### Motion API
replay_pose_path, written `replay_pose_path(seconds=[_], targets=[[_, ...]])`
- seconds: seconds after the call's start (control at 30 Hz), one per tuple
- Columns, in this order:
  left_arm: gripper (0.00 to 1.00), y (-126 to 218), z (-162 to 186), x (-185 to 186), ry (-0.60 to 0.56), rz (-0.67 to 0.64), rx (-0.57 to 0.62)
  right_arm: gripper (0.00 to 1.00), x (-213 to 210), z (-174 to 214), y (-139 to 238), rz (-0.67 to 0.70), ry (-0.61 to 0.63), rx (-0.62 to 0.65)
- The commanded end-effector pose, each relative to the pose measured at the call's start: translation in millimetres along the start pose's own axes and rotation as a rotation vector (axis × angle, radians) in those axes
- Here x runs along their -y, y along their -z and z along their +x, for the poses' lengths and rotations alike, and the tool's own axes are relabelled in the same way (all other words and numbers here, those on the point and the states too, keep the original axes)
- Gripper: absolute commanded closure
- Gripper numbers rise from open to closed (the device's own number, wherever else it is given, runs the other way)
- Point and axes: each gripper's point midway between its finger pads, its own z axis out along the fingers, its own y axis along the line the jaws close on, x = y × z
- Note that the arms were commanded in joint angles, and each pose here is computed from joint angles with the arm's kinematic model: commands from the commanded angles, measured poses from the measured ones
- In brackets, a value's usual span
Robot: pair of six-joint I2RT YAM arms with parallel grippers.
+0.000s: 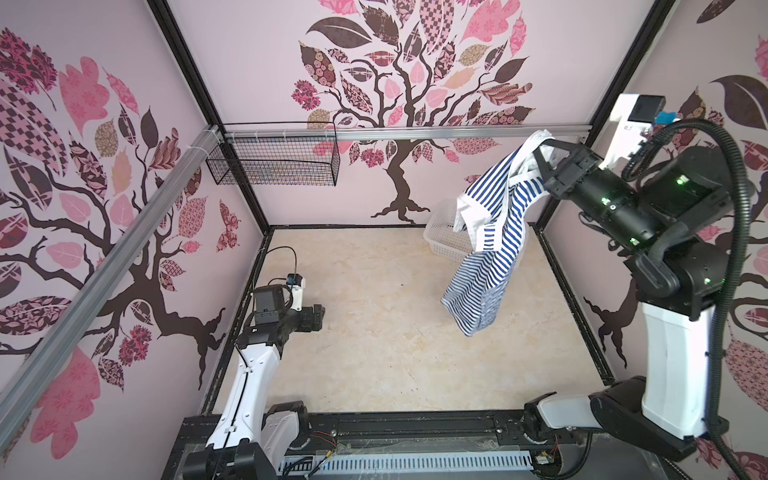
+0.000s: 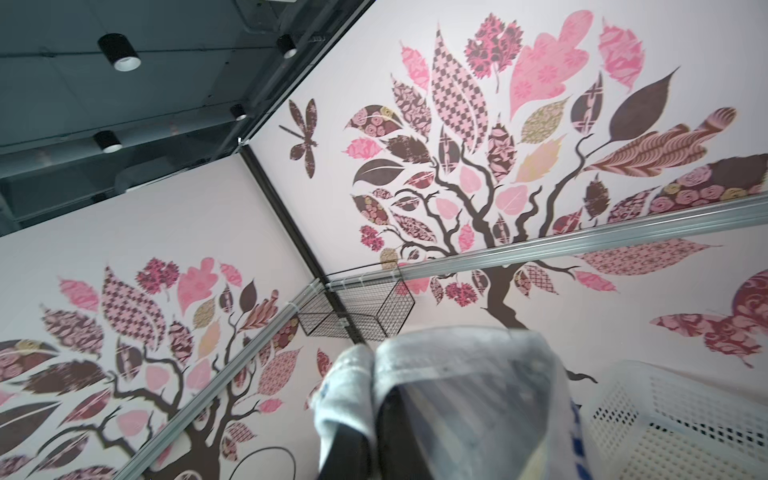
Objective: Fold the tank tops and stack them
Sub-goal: 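Lift the striped tank top from the basket and drop it on the table, then grasp the white-trimmed hem with the left gripper while the right grasps the opposite hem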
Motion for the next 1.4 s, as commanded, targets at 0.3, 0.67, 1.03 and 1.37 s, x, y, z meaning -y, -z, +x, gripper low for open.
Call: replay_pose_path(seconds=[0.3, 0.67, 1.03, 1.37], targets=[[0.1, 15, -18, 16, -0.035, 0.073, 0.076, 1.0, 63, 157, -13, 0.045, -0.212, -0.383], [0.1, 18, -17, 26, -0.073, 0.129, 0.07, 1.0, 83, 281, -43, 0.2, -0.151, -0.518], [0.09, 20, -17, 26, -0.088, 0.131, 0.053, 1.0, 73, 439, -68, 0.25, -0.194, -0.776], [0.09, 20, -15, 39, -0.101, 0.195, 0.023, 0.0, 39, 461, -48, 0.13, -0.158, -0.836]])
